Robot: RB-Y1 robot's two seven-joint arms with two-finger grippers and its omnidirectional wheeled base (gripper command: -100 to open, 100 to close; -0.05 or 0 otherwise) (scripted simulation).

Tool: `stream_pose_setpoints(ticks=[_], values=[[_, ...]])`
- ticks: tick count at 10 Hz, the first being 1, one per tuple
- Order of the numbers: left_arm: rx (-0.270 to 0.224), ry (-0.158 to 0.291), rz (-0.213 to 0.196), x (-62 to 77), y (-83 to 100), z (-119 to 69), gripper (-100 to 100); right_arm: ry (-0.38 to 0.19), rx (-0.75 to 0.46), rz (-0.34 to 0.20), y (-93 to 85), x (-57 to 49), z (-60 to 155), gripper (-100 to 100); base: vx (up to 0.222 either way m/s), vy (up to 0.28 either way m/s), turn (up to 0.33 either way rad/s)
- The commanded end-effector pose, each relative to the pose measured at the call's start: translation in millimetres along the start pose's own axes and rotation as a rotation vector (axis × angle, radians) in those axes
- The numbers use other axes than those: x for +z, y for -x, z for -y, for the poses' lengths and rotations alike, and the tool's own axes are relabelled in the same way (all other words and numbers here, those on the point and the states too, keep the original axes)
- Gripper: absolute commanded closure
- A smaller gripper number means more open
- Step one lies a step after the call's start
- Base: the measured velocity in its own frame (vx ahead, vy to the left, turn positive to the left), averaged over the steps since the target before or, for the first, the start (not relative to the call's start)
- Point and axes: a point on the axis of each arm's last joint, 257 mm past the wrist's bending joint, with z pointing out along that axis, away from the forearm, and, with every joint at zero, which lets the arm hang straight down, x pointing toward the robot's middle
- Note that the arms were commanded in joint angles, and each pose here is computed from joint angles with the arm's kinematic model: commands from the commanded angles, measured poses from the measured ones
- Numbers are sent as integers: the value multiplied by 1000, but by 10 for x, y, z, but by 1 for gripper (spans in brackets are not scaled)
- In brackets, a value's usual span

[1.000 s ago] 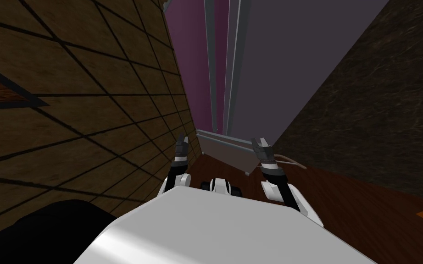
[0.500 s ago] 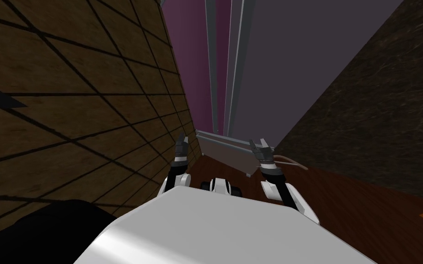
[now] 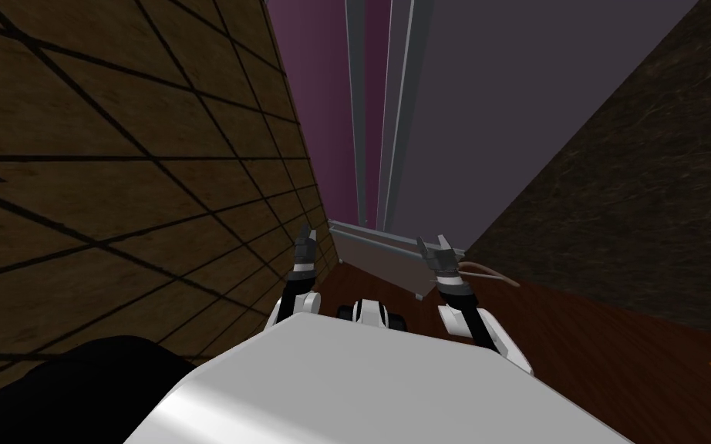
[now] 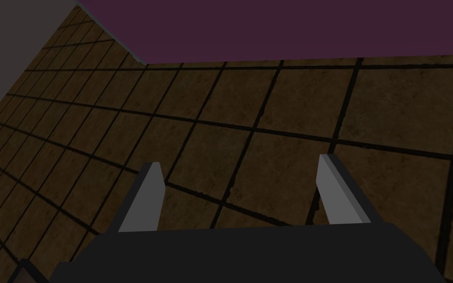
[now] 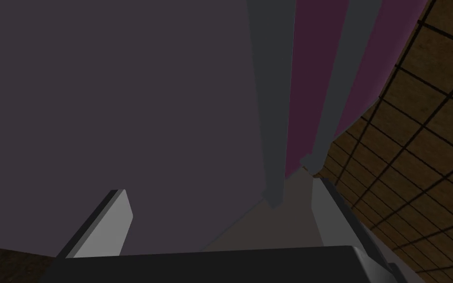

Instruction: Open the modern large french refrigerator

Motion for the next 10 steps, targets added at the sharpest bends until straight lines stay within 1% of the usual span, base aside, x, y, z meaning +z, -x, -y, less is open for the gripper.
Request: stream_pose_setpoints(ticks=[1, 3, 4, 5, 6, 8, 9, 10], values=[[0, 0, 0, 0, 0, 0, 0, 4, -87, -15, -136, -50, 45, -100, 72, 42, -29], [0, 0, 0, 0, 0, 0, 0, 4, -131, -15, -136, -50, 45, -100, 52, 32, -7], [0, 0, 0, 0, 0, 0, 0, 6, -173, -26, -228, -87, 73, -100, 53, 32, -30], [0, 0, 0, 0, 0, 0, 0, 7, -199, -26, -228, -87, 73, -100, 57, 29, -18], [0, 0, 0, 0, 0, 0, 0, 9, -232, -38, -319, -125, 100, -100, 70, 39, -31], [0, 0, 0, 0, 0, 0, 0, 10, -275, -38, -319, -125, 100, -100, 49, 31, -7], [0, 0, 0, 0, 0, 0, 0, 12, -314, -50, -410, -164, 125, -100, 47, 28, -27], [0, 0, 0, 0, 0, 0, 0, 13, -341, -50, -410, -164, 125, -100, 52, 33, -20]])
